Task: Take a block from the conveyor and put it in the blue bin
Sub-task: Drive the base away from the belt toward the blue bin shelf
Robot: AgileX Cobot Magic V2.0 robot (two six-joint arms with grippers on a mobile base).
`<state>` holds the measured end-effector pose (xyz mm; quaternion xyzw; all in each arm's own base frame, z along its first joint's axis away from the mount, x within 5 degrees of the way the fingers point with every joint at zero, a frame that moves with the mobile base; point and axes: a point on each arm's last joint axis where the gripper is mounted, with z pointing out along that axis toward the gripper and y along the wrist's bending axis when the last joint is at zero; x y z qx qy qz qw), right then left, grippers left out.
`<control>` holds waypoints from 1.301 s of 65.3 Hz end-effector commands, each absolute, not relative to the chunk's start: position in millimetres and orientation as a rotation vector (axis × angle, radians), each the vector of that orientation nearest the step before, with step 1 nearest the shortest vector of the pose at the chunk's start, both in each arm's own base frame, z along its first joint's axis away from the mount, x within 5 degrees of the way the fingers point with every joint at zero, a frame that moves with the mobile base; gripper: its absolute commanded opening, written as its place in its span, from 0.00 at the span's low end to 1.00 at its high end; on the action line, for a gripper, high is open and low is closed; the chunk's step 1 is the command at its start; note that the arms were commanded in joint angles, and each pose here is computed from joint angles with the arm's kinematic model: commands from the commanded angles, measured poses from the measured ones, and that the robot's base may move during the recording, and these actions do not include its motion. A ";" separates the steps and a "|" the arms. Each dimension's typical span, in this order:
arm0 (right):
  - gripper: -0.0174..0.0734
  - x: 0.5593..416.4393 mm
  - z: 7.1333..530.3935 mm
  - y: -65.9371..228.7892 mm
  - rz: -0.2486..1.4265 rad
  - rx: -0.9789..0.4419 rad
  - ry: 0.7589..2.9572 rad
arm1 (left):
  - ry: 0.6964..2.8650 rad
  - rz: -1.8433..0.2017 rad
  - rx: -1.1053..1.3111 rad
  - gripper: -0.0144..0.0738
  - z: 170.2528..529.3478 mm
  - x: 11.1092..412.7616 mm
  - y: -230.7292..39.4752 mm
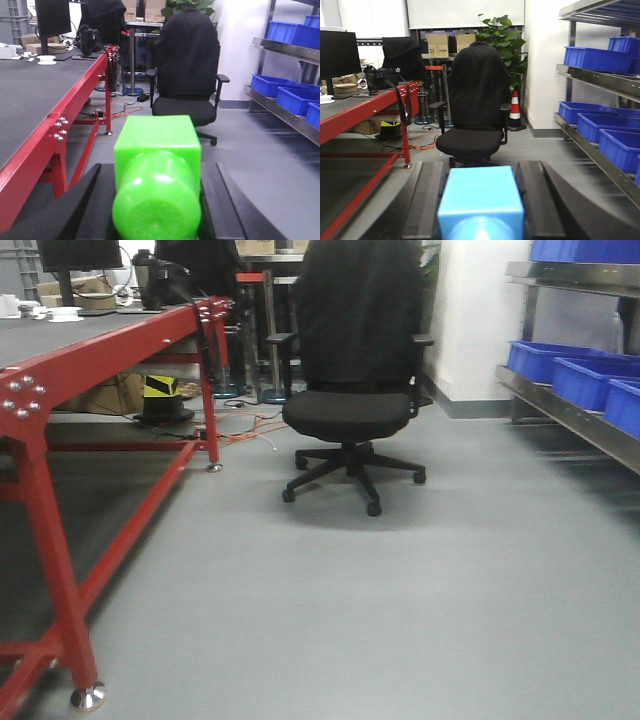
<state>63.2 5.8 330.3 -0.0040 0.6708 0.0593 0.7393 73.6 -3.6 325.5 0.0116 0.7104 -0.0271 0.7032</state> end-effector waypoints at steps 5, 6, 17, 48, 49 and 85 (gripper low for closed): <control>0.02 61.5 334.4 5.2 0.115 -0.013 1.440 | 1.559 -0.053 0.030 0.04 327.5 73.3 -3.4; 0.02 61.5 334.4 5.2 0.115 -0.013 1.440 | 1.559 -0.053 0.030 0.04 327.5 73.3 -3.4; 0.02 61.5 334.4 5.2 0.115 -0.013 1.440 | 1.559 -0.053 0.030 0.04 327.5 73.3 -3.4; 0.02 61.5 334.4 5.2 0.115 -0.013 1.440 | 1.559 -0.053 0.030 0.04 327.5 73.3 -3.4; 0.02 61.5 334.4 5.2 0.115 -0.013 1.440 | 1.559 -0.053 0.030 0.04 327.5 73.3 -3.4; 0.02 61.5 334.4 5.2 0.115 -0.013 1.440 | 1.559 -0.053 0.030 0.04 327.5 73.3 -3.4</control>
